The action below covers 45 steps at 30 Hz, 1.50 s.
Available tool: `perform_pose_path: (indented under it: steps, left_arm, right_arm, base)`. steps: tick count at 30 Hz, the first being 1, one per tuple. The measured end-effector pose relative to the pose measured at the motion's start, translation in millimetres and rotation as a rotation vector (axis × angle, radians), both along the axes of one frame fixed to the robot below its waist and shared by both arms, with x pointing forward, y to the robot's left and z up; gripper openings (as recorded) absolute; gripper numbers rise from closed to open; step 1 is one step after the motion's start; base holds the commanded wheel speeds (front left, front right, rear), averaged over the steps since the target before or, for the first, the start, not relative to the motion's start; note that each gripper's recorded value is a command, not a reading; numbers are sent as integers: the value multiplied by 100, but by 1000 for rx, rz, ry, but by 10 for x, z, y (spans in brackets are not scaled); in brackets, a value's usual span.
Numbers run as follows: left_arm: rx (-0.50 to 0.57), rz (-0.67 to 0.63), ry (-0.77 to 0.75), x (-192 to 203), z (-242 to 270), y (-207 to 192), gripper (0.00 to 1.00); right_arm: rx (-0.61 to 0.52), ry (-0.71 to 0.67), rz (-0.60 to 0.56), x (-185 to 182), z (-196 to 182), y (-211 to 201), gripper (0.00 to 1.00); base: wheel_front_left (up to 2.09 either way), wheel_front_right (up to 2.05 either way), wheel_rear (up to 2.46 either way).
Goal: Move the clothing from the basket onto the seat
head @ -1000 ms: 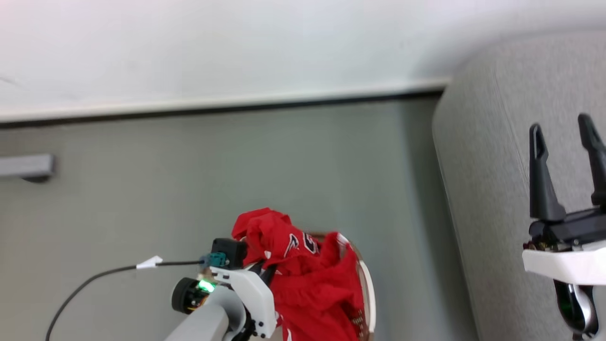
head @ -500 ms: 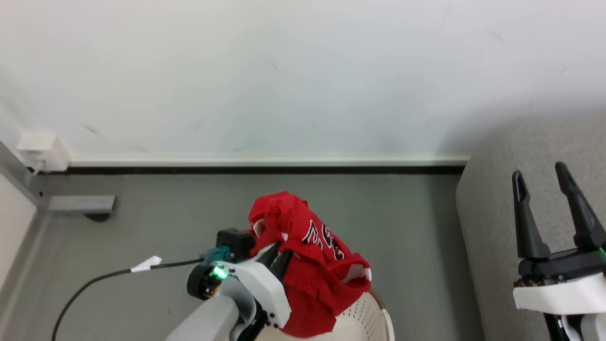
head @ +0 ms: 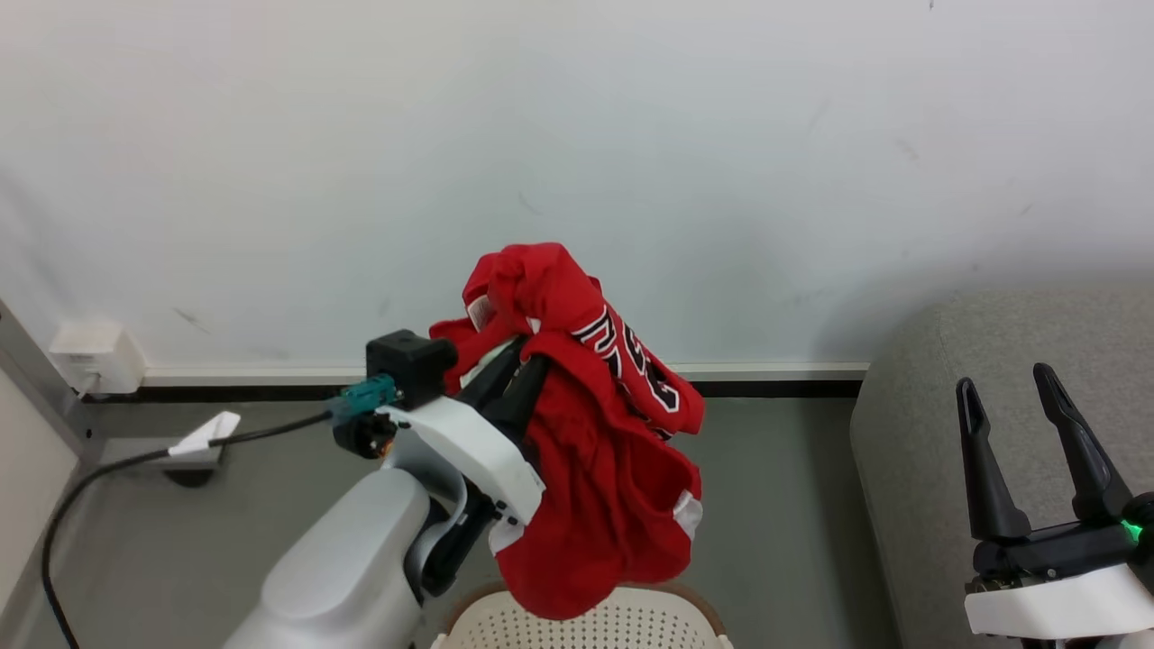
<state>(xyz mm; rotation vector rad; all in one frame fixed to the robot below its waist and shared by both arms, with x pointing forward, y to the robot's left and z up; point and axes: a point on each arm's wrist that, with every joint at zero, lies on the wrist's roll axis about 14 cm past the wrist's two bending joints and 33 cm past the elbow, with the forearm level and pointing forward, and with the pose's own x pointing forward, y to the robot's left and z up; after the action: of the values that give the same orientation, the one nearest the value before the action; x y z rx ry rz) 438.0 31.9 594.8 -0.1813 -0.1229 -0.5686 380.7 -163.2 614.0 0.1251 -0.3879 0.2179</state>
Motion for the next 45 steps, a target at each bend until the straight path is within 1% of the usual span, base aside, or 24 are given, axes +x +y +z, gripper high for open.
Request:
perform_pose_path:
  steps: [4,9,17,19,22,27,31,36,40,45]
  left_arm:
    - [9,-17,-61,-17,273,-39,0]
    - [19,-26,-91,-37,449,-80,0]
    - [14,-40,-97,-45,504,-141,0]
    - [31,-35,-100,-45,487,-133,0]
    - [35,-34,-100,-44,482,-133,0]
    - [34,-32,-99,-44,476,-132,0]
    - [33,-29,-97,-47,467,-118,0]
    - [30,-27,-94,-70,464,-112,0]
    - [34,-30,-88,-105,449,-107,0]
    - [37,-33,-85,-150,432,-94,0]
  right_arm:
    - [11,8,-12,-59,-28,-39,100]
    - [25,15,-12,-85,-53,-18,100]
    - [12,33,40,-78,-113,131,100]
    - [4,34,59,-82,-118,185,100]
    - [-7,27,107,-91,-95,324,100]
    - [-47,24,229,-140,-90,665,100]
    - [-109,47,332,-160,-190,966,100]
    - [-199,70,422,-99,-307,1252,100]
    - [-250,103,489,-60,-430,1466,100]
    - [-318,124,521,55,-521,1621,100]
  base:
    - [0,0,0]
    - [0,0,0]
    - [0,0,0]
    - [0,0,0]
    - [0,0,0]
    - [0,0,0]
    - [0,0,0]
    - [0,0,0]
    - [0,0,0]
    - [0,0,0]
